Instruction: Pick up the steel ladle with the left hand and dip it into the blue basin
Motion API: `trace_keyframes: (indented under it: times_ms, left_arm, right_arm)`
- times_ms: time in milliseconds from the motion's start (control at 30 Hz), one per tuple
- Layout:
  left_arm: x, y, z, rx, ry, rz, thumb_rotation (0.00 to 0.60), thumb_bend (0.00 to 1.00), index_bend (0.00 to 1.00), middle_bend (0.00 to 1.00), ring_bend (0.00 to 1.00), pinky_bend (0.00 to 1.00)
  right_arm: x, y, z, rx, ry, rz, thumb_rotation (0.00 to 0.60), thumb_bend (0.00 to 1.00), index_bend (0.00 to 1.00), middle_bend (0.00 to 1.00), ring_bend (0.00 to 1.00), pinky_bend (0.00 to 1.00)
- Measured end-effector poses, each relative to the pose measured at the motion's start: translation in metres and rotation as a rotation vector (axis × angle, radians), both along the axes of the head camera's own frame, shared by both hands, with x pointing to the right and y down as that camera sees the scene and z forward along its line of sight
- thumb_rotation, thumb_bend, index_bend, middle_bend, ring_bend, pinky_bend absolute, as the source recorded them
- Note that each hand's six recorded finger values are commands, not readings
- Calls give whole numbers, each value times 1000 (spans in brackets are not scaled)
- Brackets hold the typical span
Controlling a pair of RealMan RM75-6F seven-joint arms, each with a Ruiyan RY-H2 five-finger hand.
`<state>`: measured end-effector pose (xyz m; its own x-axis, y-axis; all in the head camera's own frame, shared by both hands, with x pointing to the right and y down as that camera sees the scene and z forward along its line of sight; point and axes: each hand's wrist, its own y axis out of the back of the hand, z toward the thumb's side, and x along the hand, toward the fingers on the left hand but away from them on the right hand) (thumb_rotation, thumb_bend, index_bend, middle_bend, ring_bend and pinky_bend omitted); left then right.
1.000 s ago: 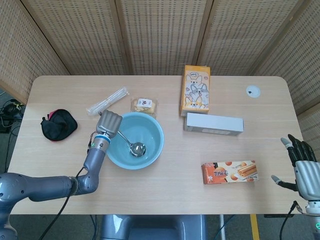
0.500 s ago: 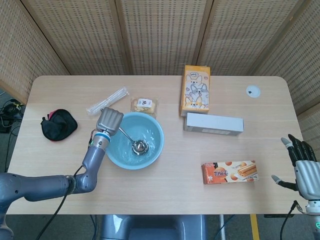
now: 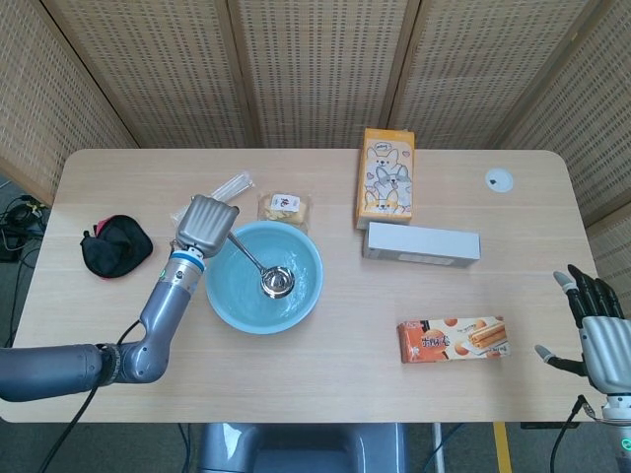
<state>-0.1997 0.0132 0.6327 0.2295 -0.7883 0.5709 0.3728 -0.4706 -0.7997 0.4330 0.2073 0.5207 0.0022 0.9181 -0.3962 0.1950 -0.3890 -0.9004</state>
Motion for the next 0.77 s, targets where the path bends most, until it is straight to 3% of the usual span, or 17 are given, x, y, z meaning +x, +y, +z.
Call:
trace_keyframes:
  times_ms: [300,767]
  left_arm:
    - [-3,-8,-22,44,-11,4,600,979,933,973,938,1000]
    - [-5,-6,-22,83,-21,14,600,976,933,974,938,1000]
  right_arm:
    - [-1,1,-1,2,2,-2,600,0,0,0,0,0]
    - [-1,1,-3,8,-3,-2,600,0,0,0,0,0]
